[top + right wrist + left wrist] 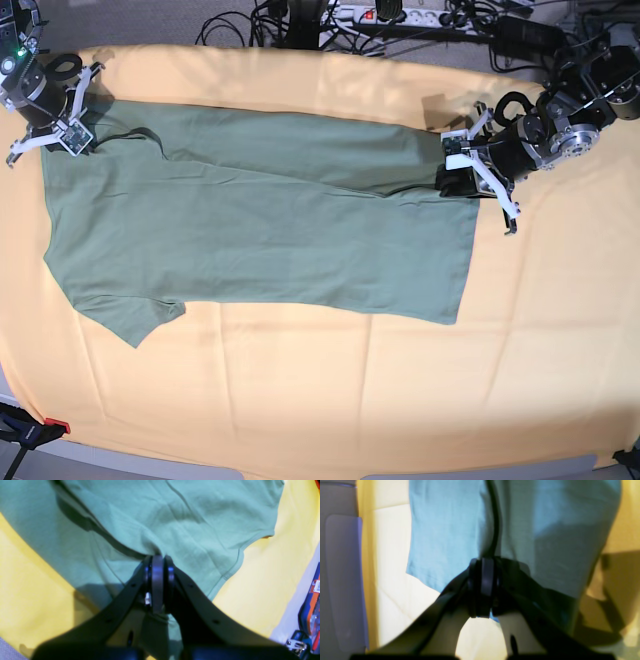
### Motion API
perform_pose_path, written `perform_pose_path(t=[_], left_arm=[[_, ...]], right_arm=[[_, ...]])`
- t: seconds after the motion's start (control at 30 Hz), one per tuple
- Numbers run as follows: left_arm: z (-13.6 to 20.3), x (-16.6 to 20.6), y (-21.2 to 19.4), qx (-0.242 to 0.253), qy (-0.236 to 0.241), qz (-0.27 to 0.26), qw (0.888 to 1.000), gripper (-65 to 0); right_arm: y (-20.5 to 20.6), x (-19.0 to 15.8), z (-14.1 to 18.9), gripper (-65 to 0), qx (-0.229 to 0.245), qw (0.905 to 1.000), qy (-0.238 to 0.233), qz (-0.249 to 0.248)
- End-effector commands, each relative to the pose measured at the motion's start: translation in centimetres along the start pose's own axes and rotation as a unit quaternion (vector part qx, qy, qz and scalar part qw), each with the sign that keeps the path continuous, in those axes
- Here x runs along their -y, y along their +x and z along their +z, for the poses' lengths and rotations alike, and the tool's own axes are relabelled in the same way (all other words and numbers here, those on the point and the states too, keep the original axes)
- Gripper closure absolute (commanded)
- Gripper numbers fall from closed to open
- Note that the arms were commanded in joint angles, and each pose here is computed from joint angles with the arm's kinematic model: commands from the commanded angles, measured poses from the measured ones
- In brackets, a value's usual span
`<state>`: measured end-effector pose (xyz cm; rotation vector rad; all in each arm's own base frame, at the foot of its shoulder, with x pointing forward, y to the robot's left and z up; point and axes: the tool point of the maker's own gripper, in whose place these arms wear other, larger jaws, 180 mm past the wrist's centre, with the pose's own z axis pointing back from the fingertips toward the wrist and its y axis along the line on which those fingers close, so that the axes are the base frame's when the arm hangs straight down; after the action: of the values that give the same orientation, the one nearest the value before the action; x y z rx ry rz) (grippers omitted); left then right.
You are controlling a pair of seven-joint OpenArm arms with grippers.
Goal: Fold the T-shirt properly
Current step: 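Release and regrasp the shirt edge with both grippers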
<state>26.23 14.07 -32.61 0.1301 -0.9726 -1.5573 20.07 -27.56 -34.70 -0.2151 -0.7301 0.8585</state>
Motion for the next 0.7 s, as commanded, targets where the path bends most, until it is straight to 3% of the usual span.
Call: perform_pose_path(t=[0.0,0.07,0.1,0.2,0.23,0.3,0.43,0.67], left_arm=[[0.4,-1.5,0.1,0.005,0.02,-0.01,1.0,0.0],[0.4,-1.5,0.1,0.005,0.02,-0.01,1.0,-2.9],[0.4,-1.5,0.1,0.004,0.02,-0.01,1.0,-9.2],[0.5,-1.7,0.1,0.004,0.025,-0.009,1.0,-31.2],[0.5,-2.0,0.1,0.004,0.034,-0.007,0.999,-35.4],[0.6,-3.1,-0.4,-0.011,0.061,-0.003,0.998,-35.8],[0.6,-4.0,-0.9,-0.026,0.071,-0.006,0.997,-31.0],[1.3,-3.2,-0.9,-0.031,0.033,-0.029,0.999,-30.9]], right_arm=[[0.7,1.3,0.2,0.0,0.012,0.9997,-0.02,0.005],[0.7,2.0,0.3,0.0,0.012,0.9992,-0.039,-0.002],[0.7,2.3,0.3,-2.5,0.012,0.9987,-0.049,-0.006],[0.7,3.4,0.4,-26.5,0.013,0.9966,-0.08,-0.017],[0.7,3.7,0.5,-33.5,0.013,0.9959,-0.087,-0.019],[0.7,4.2,0.6,-39.0,0.013,0.9944,-0.102,-0.024],[1.3,4.8,0.9,-39.0,0.014,0.9928,-0.118,-0.011],[3.2,2.6,2.1,-38.7,-0.021,0.996,-0.062,0.061]])
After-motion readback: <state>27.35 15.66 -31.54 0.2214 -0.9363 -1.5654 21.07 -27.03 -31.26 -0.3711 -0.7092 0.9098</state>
